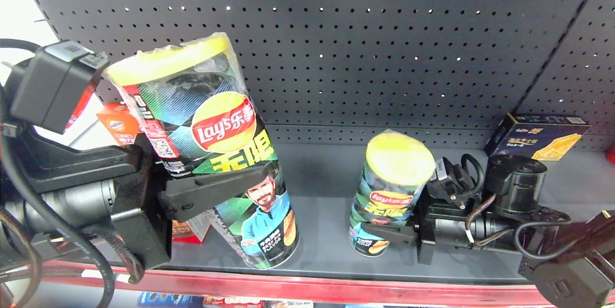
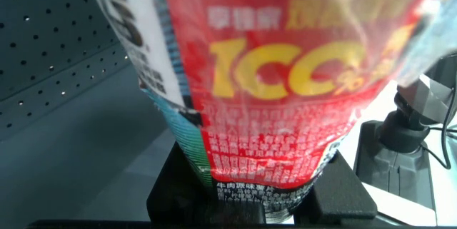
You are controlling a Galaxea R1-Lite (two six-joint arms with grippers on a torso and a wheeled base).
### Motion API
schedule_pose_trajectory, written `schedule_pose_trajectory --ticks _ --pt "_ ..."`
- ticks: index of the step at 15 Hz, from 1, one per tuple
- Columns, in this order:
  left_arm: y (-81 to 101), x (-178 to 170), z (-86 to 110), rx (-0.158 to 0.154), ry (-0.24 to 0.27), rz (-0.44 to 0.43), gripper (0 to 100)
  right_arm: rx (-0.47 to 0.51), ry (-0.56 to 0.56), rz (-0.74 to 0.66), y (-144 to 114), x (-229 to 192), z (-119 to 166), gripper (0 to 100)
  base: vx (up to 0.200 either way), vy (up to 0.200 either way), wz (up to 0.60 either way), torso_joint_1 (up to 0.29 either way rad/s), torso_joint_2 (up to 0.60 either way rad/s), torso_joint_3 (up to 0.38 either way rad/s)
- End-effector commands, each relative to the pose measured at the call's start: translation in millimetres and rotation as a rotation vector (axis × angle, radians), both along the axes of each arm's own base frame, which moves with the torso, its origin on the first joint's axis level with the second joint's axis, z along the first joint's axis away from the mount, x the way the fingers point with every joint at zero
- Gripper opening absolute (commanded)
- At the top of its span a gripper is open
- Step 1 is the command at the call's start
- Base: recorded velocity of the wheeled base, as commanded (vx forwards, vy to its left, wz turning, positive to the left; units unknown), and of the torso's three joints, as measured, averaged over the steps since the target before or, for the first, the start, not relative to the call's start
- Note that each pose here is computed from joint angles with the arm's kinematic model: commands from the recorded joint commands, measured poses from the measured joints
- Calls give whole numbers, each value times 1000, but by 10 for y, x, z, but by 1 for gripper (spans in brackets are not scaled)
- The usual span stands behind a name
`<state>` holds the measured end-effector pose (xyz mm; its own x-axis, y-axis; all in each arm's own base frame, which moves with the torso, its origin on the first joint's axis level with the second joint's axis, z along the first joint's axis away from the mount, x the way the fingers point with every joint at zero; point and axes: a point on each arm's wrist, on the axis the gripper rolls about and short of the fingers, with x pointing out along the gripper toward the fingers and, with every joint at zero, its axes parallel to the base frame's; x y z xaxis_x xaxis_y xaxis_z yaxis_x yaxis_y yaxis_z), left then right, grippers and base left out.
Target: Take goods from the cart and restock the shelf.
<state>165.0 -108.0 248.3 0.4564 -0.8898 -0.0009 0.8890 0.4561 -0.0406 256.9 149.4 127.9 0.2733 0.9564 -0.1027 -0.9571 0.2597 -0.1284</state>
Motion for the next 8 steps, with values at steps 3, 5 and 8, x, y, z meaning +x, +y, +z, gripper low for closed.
schedule_pose_trajectory --ticks 3,5,8 --pt "1 -1 -14 3 4 0 0 -3 3 -10 -37 -9 -4 100 0 0 0 0 0 0" --pt "6 -10 -26 5 6 0 0 7 -14 -14 -60 -36 57 100 0 0 0 0 0 0" --pt "9 -15 -40 6 11 0 0 24 -50 -52 -224 -121 192 100 0 0 0 0 0 0"
